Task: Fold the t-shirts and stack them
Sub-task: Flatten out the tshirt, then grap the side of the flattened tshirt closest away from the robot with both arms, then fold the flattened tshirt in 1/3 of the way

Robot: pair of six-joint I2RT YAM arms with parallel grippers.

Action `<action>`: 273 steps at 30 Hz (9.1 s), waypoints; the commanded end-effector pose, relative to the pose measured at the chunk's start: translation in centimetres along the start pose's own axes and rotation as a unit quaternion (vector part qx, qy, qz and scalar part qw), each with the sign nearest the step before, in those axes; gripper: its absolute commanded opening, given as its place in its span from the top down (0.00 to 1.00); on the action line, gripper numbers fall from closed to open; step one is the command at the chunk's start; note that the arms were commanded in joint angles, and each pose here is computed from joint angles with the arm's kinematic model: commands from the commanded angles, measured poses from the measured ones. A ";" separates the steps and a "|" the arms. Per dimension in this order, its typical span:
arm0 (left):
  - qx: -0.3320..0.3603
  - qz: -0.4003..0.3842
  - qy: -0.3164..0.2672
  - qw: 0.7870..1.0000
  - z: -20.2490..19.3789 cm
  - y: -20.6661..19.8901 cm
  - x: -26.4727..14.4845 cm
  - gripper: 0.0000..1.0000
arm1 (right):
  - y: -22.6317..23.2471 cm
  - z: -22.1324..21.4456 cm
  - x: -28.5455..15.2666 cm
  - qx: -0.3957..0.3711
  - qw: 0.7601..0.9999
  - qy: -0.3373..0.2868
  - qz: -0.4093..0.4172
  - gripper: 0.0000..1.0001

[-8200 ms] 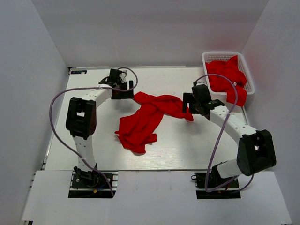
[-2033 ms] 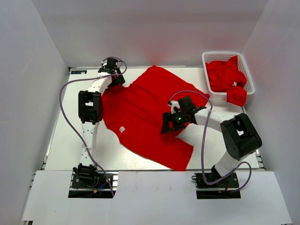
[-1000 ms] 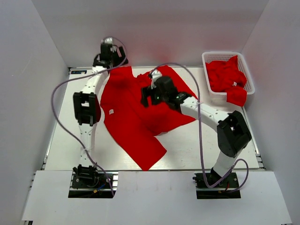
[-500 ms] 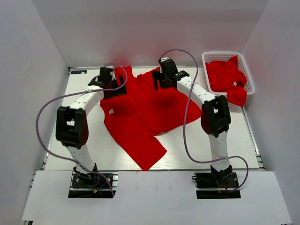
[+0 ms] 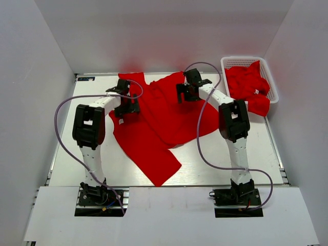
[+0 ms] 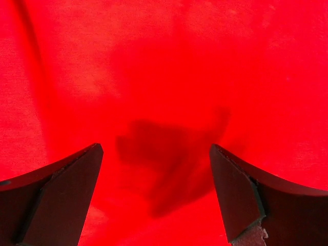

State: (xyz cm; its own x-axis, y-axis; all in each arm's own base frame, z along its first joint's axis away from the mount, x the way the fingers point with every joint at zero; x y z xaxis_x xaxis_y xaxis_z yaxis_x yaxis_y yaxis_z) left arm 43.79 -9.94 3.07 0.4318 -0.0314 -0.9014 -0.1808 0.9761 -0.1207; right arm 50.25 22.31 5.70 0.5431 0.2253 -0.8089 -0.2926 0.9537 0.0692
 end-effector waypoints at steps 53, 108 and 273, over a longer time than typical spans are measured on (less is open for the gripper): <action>-0.089 0.004 -0.032 0.996 -7.4 5.7 -12.7 0.00 | -5.3 -12.8 -18.6 0.193 0.971 -0.100 -0.096 0.10; -0.149 0.036 0.115 0.981 -25.0 8.3 -10.8 1.00 | -7.4 -21.6 -17.5 0.220 0.960 0.026 -0.174 0.10; -0.001 -0.090 -0.101 0.991 -0.2 -0.4 -2.9 0.00 | -7.2 -10.3 -6.3 0.198 0.978 0.039 -0.043 0.10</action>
State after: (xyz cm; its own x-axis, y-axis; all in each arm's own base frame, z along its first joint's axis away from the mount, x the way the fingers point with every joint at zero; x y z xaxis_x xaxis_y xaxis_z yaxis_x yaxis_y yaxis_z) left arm 42.10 -9.33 5.47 0.6082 -0.1161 -0.7853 -0.0952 0.9714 -0.2173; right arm 40.65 11.76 5.65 0.4907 0.1178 -0.8633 0.1001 0.9766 0.1901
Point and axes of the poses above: each gripper's point midway between its finger pads, its own x axis out along the fingers, its own y axis along the line the jaws close on, z = x × y, the point moved 1 cm from there along -x, back along the fingers, and after that the axes turned 1 degree about -x, right-handed, at the moved point
